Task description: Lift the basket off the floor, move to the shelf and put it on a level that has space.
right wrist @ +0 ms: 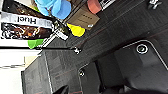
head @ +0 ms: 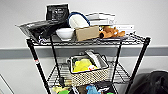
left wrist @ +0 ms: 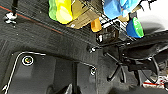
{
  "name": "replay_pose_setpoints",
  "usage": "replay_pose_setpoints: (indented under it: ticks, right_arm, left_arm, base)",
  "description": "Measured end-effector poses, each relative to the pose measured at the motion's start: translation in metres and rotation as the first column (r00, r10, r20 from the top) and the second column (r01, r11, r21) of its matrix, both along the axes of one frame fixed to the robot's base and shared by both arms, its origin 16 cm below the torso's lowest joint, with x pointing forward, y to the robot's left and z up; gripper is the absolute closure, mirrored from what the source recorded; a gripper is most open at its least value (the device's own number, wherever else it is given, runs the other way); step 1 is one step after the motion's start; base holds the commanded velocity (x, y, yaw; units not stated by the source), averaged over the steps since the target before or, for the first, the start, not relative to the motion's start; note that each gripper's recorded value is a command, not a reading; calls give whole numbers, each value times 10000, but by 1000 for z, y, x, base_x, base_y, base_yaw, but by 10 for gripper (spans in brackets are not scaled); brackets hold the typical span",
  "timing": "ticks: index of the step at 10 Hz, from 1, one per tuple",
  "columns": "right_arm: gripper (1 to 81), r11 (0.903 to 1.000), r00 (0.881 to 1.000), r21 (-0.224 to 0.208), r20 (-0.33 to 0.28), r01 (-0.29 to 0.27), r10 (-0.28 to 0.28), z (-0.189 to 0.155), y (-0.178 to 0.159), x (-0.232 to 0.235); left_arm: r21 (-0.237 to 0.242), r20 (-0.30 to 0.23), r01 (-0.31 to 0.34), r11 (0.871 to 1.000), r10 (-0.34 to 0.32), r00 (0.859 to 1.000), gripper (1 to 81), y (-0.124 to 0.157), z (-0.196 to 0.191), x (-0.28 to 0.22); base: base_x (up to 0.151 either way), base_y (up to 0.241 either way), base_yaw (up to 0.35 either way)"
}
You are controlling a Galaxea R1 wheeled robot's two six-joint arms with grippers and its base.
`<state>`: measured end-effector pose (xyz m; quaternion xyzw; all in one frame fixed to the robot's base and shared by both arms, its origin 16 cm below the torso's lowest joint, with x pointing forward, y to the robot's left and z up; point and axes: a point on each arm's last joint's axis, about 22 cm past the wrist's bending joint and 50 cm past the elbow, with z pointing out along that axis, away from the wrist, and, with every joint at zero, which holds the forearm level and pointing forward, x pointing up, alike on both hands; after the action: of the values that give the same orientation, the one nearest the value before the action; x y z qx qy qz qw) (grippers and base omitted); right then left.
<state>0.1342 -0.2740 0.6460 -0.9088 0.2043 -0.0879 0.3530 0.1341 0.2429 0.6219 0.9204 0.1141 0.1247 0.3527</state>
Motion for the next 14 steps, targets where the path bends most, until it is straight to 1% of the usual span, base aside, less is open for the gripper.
replay_pose_setpoints:
  ticks: [2,4,5,6,7,8,10,11,12,13,14]
  right_arm:
    - [10,9996,9993,-250,-349,-158,149,-38,13,-28]
    - [10,9985,9982,-482,-558,-249,222,-62,18,-45]
    - [10,9960,9977,-853,-635,-268,214,-84,15,-50]
    - [10,9948,9970,-932,-692,-413,349,-97,25,-58]
    - [10,9938,9947,-910,-868,-633,554,-108,39,-71]
    - [10,9908,9907,-1019,-1118,-893,778,-122,45,-87]
    - [10,9782,9857,-1711,-1397,-1178,943,-148,28,-100]
    - [10,9701,9834,-2022,-1477,-1344,1055,-162,25,-103]
    - [10,9668,9812,-2079,-1529,-1484,1177,-171,37,-108]
    - [10,9648,9772,-2031,-1642,-1669,1345,-177,53,-118]
    - [10,9634,9741,-2004,-1749,-1781,1436,-181,60,-126]
  left_arm:
    - [264,-204,-14,9997,20,9998,10,-7,-29,-18]
    - [641,-367,-13,9979,36,9993,10,-8,-57,-31]
    - [900,-370,-34,9959,68,9993,10,-8,-72,-34]
    - [1025,-461,-9,9947,56,9989,10,-13,-84,-41]
    - [1148,-617,89,9933,-18,9981,10,-18,-96,-50]
    - [1299,-845,265,9912,-156,9963,10,-21,-107,-59]
    - [1623,-1208,655,9846,-461,9916,10,-24,-127,-70]
    - [1811,-1390,825,9800,-576,9886,10,-25,-138,-76]
    - [2071,-1557,951,9737,-632,9858,10,-23,-149,-80]
    - [2371,-1631,1028,9660,-647,9845,10,-18,-159,-82]
    - [2577,-1687,1089,9601,-663,9834,10,-18,-167,-82]
  base:
    - [0,0,0]
    - [0,0,0]
    - [0,0,0]
    - [0,0,0]
    - [0,0,0]
    - [0,0,0]
    - [0,0,0]
    - [0,0,0]
    - [0,0,0]
    - [0,0,0]
    - [0,0,0]
